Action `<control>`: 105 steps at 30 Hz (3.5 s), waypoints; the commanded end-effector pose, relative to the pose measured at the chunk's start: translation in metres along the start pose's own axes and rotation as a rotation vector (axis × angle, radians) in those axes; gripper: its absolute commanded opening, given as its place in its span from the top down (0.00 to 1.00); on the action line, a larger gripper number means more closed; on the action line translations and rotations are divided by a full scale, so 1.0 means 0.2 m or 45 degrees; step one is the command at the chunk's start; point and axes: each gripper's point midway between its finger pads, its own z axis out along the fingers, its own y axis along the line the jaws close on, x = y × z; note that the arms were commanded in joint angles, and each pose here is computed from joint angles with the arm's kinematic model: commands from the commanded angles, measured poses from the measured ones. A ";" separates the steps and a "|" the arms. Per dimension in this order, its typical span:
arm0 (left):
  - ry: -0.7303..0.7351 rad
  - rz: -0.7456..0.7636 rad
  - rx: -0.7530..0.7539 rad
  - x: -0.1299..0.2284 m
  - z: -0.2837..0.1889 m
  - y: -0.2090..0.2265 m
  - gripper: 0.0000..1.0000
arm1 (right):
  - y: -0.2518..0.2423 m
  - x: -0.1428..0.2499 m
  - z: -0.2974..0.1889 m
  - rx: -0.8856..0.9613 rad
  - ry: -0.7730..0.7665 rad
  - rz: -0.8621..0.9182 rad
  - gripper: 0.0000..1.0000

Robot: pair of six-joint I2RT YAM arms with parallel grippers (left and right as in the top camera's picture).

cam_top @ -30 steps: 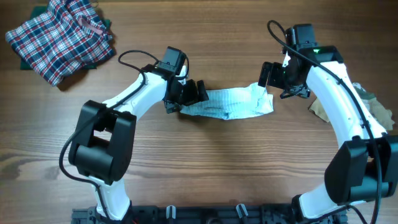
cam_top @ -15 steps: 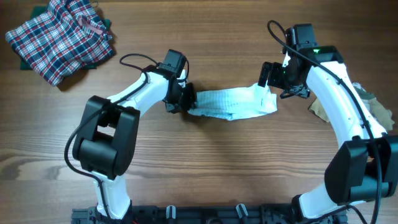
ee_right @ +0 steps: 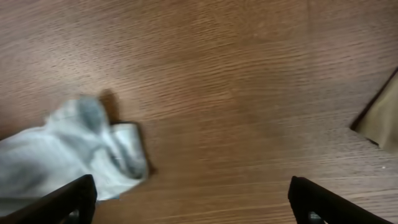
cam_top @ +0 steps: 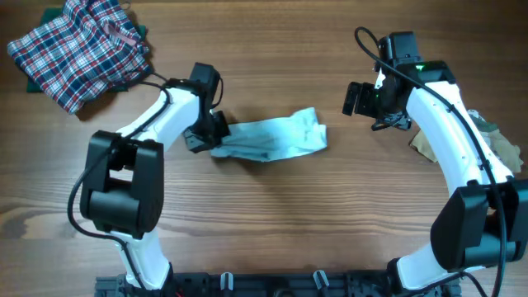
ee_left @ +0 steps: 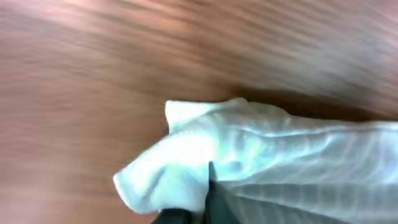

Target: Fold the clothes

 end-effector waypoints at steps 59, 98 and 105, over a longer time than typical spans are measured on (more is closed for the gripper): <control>-0.218 0.374 0.214 0.15 -0.32 -0.63 0.53 | 0.03 -0.01 -0.04 -0.047 -0.014 -0.017 0.00; -0.167 0.130 0.066 -0.07 -0.32 -0.22 0.22 | 0.55 0.38 0.48 -0.513 0.241 -0.288 0.00; -0.167 0.129 0.067 -0.07 -0.32 -0.22 0.22 | 0.56 0.42 0.56 -0.540 0.298 -0.278 0.00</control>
